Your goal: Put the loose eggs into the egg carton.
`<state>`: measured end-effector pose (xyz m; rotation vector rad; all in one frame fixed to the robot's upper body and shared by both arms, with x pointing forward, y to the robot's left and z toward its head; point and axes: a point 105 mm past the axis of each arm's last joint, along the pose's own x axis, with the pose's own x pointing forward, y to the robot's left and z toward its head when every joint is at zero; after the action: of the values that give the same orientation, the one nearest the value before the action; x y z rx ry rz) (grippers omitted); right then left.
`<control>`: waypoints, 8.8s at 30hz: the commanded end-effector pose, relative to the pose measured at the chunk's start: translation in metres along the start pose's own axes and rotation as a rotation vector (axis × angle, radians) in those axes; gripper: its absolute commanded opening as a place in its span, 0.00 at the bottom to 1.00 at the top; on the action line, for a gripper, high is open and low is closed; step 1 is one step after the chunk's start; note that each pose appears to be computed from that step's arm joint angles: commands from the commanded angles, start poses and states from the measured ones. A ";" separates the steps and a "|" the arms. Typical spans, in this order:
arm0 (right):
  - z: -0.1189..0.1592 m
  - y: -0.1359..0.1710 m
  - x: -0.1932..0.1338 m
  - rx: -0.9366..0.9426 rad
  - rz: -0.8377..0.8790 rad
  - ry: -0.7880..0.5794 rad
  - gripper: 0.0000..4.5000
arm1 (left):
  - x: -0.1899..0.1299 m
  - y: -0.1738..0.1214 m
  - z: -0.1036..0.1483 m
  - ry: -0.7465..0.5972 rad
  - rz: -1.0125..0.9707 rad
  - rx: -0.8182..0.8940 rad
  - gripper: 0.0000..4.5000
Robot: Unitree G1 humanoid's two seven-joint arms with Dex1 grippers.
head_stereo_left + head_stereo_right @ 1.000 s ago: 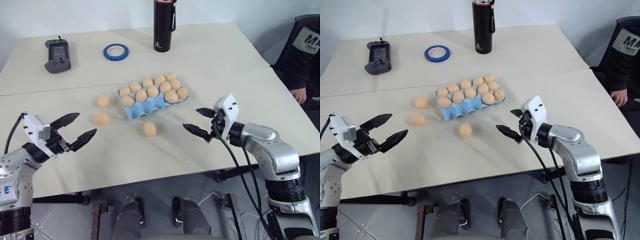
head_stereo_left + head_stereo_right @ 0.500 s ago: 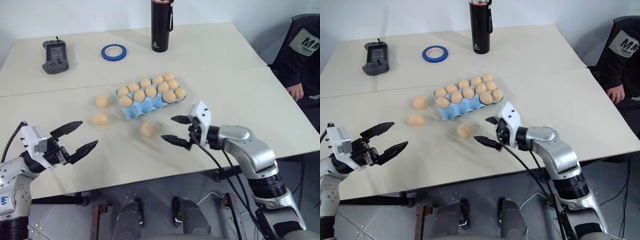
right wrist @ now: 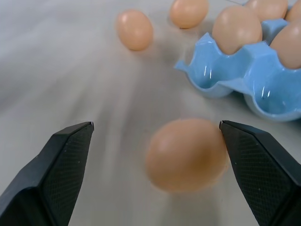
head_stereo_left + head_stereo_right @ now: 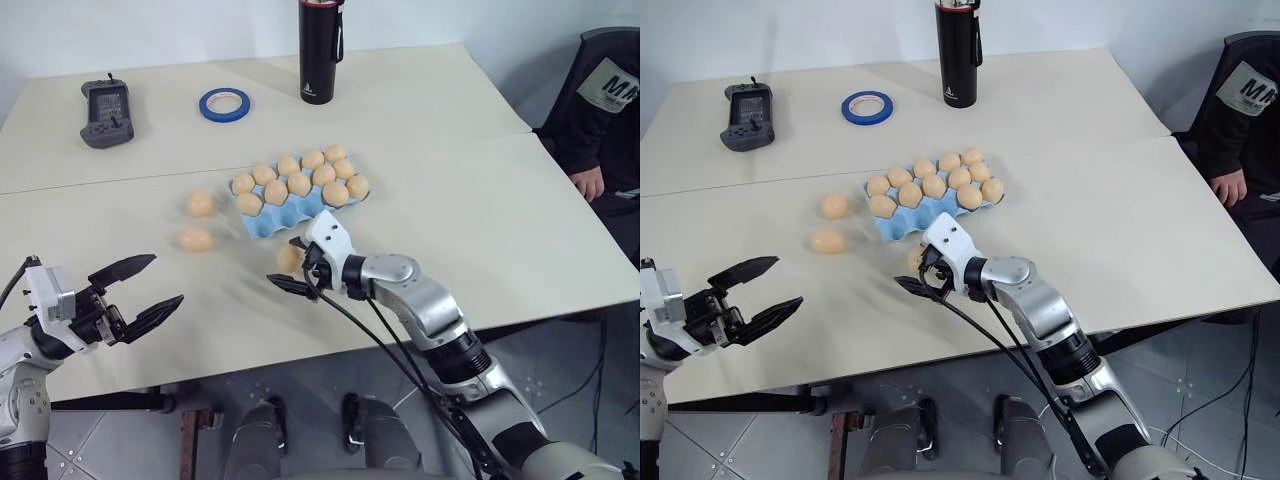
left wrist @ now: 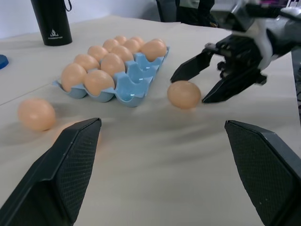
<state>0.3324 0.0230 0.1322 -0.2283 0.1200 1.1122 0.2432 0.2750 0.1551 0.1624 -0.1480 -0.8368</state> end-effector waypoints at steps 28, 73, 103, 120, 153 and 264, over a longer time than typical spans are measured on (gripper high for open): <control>0.050 0.020 -0.002 -0.036 0.092 -0.090 0.55 | -0.005 0.001 0.016 -0.053 0.065 0.060 1.00; 0.007 -0.038 -0.171 -0.195 0.071 -0.039 0.99 | 0.138 -0.049 -0.020 0.026 0.093 0.030 1.00; 0.006 -0.048 -0.173 -0.209 -0.036 -0.035 1.00 | 0.172 -0.049 -0.047 0.082 0.107 -0.035 0.35; 0.016 -0.056 -0.188 -0.235 -0.066 -0.110 1.00 | 0.089 0.007 0.007 0.126 -0.117 0.039 0.34; 0.011 -0.037 -0.204 -0.184 -0.259 -0.252 1.00 | 0.272 0.021 0.040 0.063 -0.293 0.039 0.34; 0.018 -0.055 -0.191 -0.193 -0.098 -0.181 1.00 | 0.096 0.058 -0.056 0.282 0.352 -0.082 0.38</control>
<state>0.3008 -0.1607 0.1849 -0.2702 -0.1212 1.0458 0.3575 0.2467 0.1109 0.1518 0.1451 -0.4511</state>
